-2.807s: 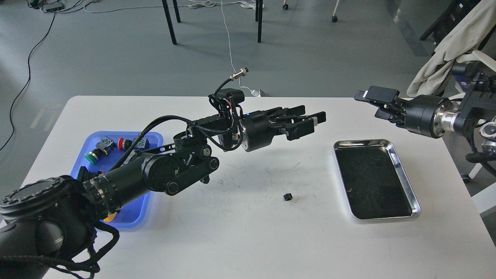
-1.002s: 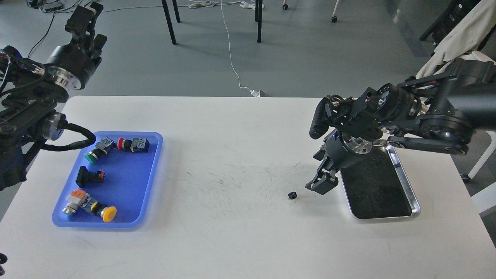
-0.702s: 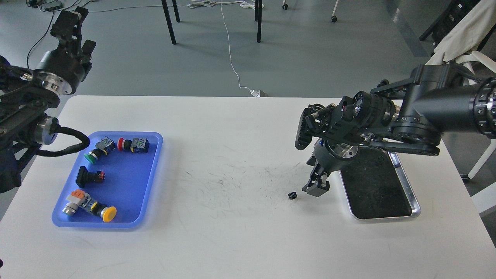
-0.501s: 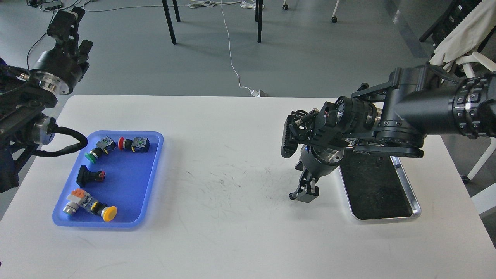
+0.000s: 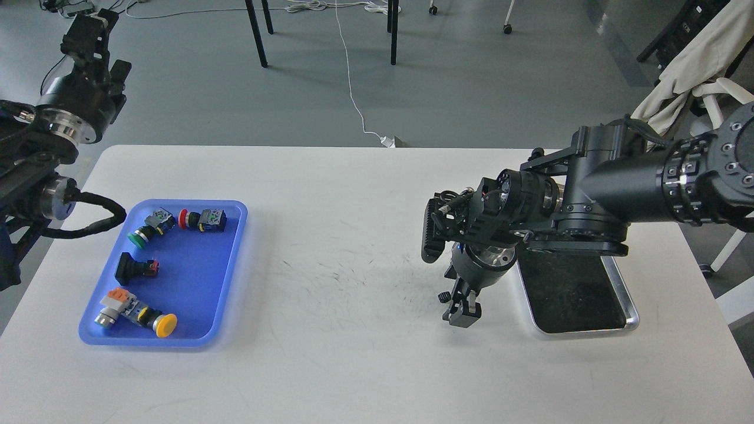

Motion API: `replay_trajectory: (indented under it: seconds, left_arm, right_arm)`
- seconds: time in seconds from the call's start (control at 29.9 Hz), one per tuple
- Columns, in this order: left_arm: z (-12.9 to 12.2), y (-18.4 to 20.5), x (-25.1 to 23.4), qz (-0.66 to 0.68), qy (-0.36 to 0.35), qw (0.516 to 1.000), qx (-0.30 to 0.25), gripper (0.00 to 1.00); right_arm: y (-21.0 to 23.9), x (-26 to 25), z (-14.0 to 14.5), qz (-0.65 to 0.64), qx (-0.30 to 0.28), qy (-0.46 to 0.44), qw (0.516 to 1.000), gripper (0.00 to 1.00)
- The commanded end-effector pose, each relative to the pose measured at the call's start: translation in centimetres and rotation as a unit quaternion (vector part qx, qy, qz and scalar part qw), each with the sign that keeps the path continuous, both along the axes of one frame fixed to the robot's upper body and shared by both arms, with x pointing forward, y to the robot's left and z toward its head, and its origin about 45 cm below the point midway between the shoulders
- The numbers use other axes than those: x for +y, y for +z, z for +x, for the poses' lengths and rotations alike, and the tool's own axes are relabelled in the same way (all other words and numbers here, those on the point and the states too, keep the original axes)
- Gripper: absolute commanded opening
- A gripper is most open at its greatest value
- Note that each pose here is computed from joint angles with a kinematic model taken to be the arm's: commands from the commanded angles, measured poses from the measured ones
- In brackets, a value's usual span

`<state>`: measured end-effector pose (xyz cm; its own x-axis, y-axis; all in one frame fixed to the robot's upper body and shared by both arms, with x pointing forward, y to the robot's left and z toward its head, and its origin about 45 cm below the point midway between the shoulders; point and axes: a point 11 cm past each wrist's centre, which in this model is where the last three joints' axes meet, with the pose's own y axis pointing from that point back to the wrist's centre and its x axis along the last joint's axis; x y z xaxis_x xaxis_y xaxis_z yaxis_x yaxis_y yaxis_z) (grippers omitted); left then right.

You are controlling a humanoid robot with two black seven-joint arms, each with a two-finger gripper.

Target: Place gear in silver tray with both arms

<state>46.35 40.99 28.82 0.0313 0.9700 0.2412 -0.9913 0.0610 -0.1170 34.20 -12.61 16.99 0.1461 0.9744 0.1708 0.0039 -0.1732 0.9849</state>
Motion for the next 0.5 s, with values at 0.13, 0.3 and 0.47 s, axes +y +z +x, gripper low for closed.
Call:
replay_trajectory:
  seconds: [0.13,0.3,0.47]
  left_arm:
    - [-0.06,0.08,0.3,0.0,0.003,1.0,0.0,0.98]
    - [-0.05,0.05,0.23,0.0,0.002,1.0,0.0,0.98]
    - [-0.06,-0.12,0.23,0.0,0.003,1.0,0.002,0.98]
  right_arm:
    - [-1.23,0.02,0.76,0.0,-0.008,-0.012,1.0,0.66]
    - [-1.39,-0.09,0.8,-0.001,-0.008,-0.014,1.0,0.58]
    - [-1.31,-0.18,1.14,-0.001,-0.013,-0.017,1.0,0.55]
